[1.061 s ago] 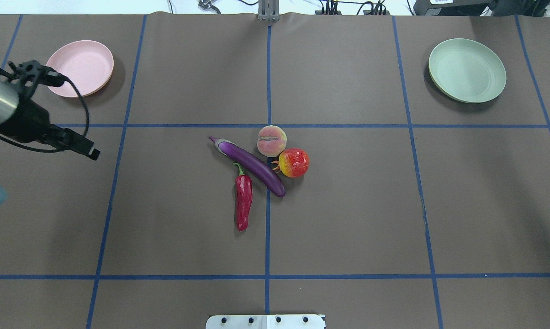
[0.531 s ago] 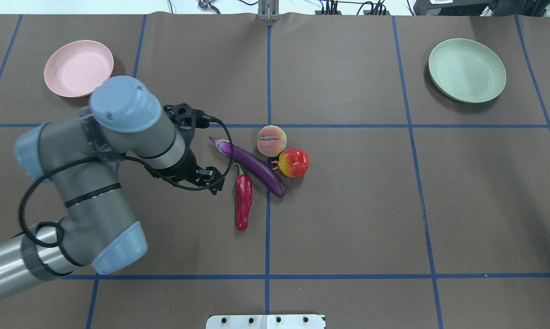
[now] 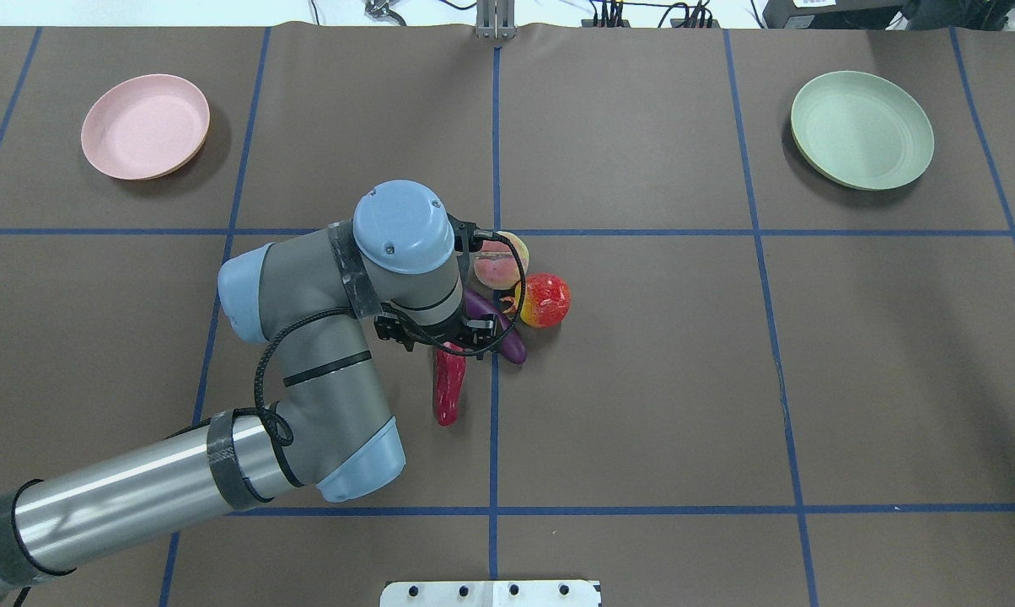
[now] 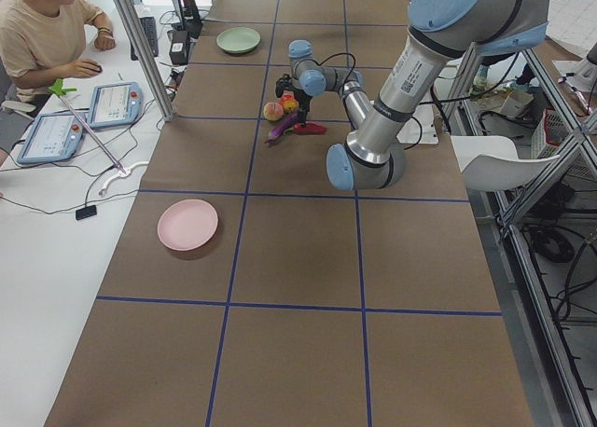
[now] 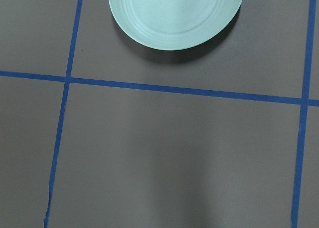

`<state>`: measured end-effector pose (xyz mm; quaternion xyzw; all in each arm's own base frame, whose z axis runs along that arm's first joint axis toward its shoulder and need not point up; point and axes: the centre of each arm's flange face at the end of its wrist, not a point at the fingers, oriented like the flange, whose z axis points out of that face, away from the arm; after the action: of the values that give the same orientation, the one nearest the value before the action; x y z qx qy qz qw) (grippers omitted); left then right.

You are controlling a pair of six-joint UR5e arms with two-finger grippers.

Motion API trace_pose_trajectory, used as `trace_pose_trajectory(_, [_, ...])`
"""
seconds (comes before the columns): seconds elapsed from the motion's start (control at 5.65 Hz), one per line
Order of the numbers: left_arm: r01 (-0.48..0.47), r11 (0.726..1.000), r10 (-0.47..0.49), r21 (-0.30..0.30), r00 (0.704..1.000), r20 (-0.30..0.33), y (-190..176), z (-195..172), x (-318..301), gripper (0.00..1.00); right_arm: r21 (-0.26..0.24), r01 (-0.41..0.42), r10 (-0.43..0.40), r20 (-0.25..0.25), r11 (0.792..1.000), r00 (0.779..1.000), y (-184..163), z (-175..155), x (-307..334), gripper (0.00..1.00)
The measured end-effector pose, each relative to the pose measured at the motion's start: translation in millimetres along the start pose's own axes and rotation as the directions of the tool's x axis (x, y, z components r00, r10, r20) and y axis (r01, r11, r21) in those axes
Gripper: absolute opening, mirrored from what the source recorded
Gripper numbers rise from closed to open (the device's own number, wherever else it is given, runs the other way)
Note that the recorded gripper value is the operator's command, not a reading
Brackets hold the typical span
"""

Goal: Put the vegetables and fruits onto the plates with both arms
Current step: 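Reach the left gripper down to the red chili pepper and grasp it, then carry the chili onto the pink plate with left gripper while right arm approaches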

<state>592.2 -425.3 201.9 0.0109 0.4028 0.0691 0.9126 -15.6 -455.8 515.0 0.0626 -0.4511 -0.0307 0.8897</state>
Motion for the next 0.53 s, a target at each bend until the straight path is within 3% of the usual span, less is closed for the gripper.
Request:
trace_pose_trajectory(0.18, [0.011, 1.0, -0.01, -0.003, 1.0, 0.013, -2.4, 14.2, 0.8, 0.94, -0.002, -0.001, 0.001, 0.002, 1.0, 1.0, 0.4, 0.8, -0.4, 1.0])
trace_pose_trajectory(0.35, [0.017, 1.0, -0.017, -0.008, 1.0, 0.023, -3.4, 21.8, -0.1, 0.2, -0.005, -0.003, 0.003, 0.004, 1.0, 1.0, 0.5, 1.9, -0.3, 1.0])
trace_pose_trajectory(0.53, [0.02, 1.0, -0.019, -0.011, 0.999, 0.027, -3.7, 25.2, -0.3, 0.0, -0.007, -0.004, 0.004, 0.004, 1.0, 1.0, 0.6, 2.7, -0.3, 1.0])
